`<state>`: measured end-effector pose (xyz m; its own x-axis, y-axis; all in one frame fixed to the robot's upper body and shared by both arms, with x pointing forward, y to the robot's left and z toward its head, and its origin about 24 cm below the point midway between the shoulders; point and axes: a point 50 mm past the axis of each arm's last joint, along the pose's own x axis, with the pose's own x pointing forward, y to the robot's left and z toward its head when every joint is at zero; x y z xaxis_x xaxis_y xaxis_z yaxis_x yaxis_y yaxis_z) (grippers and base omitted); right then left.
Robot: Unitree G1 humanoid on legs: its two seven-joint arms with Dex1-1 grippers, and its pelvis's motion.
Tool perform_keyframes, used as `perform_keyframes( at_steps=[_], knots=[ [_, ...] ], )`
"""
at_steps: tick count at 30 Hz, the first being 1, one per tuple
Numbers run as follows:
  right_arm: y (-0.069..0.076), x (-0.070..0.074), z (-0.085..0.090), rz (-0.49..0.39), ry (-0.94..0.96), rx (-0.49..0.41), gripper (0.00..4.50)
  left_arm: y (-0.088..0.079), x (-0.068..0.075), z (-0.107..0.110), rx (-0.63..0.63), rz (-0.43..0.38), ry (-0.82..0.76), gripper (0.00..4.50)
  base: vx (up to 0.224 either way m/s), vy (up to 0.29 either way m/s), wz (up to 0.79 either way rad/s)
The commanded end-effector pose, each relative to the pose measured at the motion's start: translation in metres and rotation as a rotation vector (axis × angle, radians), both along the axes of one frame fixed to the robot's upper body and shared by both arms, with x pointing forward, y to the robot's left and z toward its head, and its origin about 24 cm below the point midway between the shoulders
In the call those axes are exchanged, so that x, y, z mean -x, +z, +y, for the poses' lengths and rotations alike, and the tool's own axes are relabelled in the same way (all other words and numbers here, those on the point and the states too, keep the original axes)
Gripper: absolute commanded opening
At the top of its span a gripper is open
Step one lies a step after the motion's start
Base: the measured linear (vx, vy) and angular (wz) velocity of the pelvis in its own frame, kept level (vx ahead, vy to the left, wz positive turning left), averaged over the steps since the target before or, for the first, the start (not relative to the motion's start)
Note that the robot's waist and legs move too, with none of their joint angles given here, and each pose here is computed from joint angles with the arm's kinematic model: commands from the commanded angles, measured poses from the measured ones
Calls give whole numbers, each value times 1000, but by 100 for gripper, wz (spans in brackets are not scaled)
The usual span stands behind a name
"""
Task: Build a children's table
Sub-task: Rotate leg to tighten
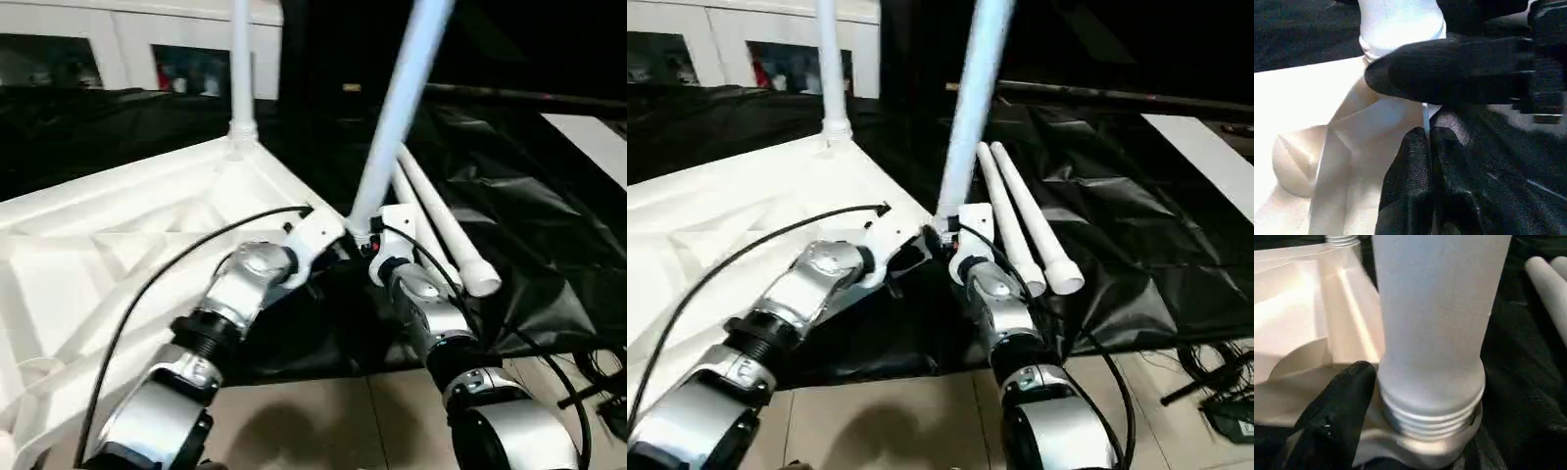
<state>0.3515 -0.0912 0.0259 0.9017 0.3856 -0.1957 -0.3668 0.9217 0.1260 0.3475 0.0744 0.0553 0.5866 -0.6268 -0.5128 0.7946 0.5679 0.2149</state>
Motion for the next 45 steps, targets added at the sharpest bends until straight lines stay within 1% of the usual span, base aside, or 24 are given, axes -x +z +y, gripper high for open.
perform_keyframes(
  at_steps=[1, 2, 5, 7, 8, 9, 10, 11, 12, 16, 24, 25, 28, 29, 33, 34, 38, 42, 44, 45],
  knots=[
    [10, -2, -6, -44, 57, -10, 377, -7, 6, 9, 11, 16, -37, 0, 0, 0, 0],
    [11, -2, -13, -46, 99, -13, 377, -7, 7, 16, 5, 15, -53, 0, 0, 0, 0],
    [12, 1, -21, -44, 160, -8, 377, -7, 9, 23, 5, 17, -90, 0, 0, 0, 0],
    [12, 5, -29, -44, 246, 17, 377, -6, 15, 29, 12, 20, -154, 0, 0, 0, 0],
    [12, 5, -29, -44, 246, 17, 377, -6, 15, 29, 12, 20, -154, 0, 0, 0, 0],
    [13, 10, -34, -37, 354, 38, 377, -4, 25, 34, 36, 42, -257, 0, 0, 0, 0],
    [13, 10, -34, -36, 355, 38, 377, -4, 25, 34, 36, 42, -258, 0, 0, 0, 0],
    [13, 12, -36, -25, 418, 43, 377, -2, 31, 36, 52, 61, -311, 0, 0, 0, 0],
    [13, 14, -36, -16, 446, 45, 377, -2, 33, 37, 56, 70, -333, 0, 0, 0, 0],
    [11, 19, -31, 15, 566, 81, 377, -1, 39, 40, 54, 89, -383, 0, 0, 0, 0],
    [8, 23, -27, 39, 627, 93, 377, 1, 39, 44, 44, 89, -388, 0, 0, 0, 0],
    [8, 23, -27, 40, 627, 93, 362, 2, 39, 45, 44, 89, -388, 0, 0, 0, 0],
    [9, 23, -27, 41, 624, 81, 362, 2, 40, 46, 45, 90, -387, 0, 0, 0, 0],
    [9, 22, -28, 40, 623, 79, 334, 2, 40, 46, 45, 91, -387, 0, 0, 0, 0],
    [9, 23, -29, 38, 623, 72, 323, 2, 40, 47, 46, 93, -388, 0, 0, 0, 0],
    [9, 24, -29, 37, 626, 68, 291, 1, 40, 47, 46, 95, -389, 0, 0, 0, 0],
    [9, 25, -30, 34, 626, 58, 281, 0, 41, 47, 44, 104, -394, 0, 0, 0, 0],
    [8, 25, -30, 29, 586, 38, 276, -1, 41, 47, 43, 106, -388, 0, 0, 0, 0],
    [3, 22, -31, 34, 460, 22, 276, -3, 34, 43, 44, 93, -322, 0, 0, 0, 0],
    [3, 22, -31, 34, 460, 22, 275, -3, 34, 43, 44, 93, -322, 0, 0, 0, 0]
  ],
)
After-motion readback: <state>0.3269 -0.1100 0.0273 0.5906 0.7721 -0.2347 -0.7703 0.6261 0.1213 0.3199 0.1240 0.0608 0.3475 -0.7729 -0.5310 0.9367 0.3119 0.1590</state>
